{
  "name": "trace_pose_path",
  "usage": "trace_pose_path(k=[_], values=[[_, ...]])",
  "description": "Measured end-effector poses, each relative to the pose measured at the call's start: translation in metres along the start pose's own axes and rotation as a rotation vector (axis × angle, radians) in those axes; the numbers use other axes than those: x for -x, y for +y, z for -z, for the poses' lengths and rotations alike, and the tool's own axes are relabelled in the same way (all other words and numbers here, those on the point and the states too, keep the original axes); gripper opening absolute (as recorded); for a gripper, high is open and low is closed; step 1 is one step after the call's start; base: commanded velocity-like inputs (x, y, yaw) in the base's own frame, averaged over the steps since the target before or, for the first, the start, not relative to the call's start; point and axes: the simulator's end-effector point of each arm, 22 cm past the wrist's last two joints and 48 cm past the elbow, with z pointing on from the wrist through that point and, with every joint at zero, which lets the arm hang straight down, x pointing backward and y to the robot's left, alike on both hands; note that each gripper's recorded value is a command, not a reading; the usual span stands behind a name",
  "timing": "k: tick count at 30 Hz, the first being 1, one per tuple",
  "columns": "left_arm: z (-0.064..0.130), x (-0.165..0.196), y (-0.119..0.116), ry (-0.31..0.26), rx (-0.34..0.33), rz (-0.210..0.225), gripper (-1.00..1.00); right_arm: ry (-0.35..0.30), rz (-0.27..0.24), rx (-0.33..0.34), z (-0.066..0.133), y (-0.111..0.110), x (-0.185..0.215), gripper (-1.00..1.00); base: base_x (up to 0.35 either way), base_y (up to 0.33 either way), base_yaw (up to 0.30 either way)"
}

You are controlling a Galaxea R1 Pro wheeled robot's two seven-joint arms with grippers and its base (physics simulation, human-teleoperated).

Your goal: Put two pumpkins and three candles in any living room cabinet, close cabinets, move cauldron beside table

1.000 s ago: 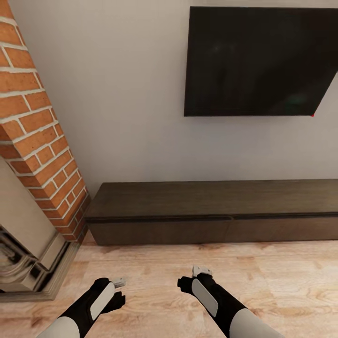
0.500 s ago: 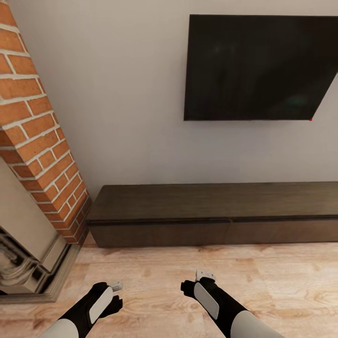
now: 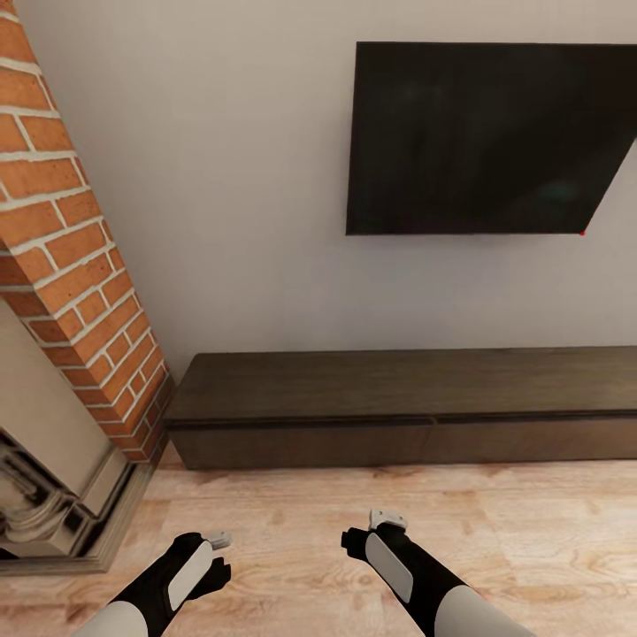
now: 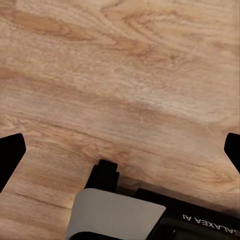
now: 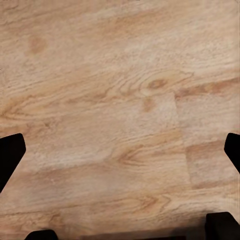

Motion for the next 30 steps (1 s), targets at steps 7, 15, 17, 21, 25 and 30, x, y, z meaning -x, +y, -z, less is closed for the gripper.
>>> trace_pose_path(k=[7, 15, 17, 21, 25, 30], values=[[0.01, -0.002, 0.004, 0.01, 0.007, 0.0, 1.0, 0.002, 0.0, -0.001, 0.011, 0.001, 0.004, 1.0, 0.0, 0.0, -0.039], [0.012, -0.006, 0.006, 0.021, 0.011, -0.001, 1.0, 0.019, 0.001, -0.016, 0.012, -0.005, -0.002, 1.0, 0.0, 0.0, -0.214], [0.012, -0.006, 0.006, 0.023, 0.012, 0.0, 1.0, 0.021, 0.001, -0.017, 0.012, -0.005, -0.003, 1.0, 0.0, 0.0, -0.24], [0.01, -0.008, 0.006, 0.026, 0.012, -0.001, 1.0, 0.024, 0.002, -0.018, 0.01, -0.006, -0.004, 1.0, 0.0, 0.0, -0.242], [0.009, -0.009, 0.006, 0.029, 0.013, -0.001, 1.0, 0.031, -0.004, -0.018, 0.009, -0.006, -0.006, 1.0, 0.0, 0.0, -0.243], [0.008, -0.01, 0.007, 0.033, 0.014, -0.002, 1.0, 0.039, -0.01, -0.019, 0.008, -0.006, -0.009, 1.0, 0.0, 0.0, -0.243]])
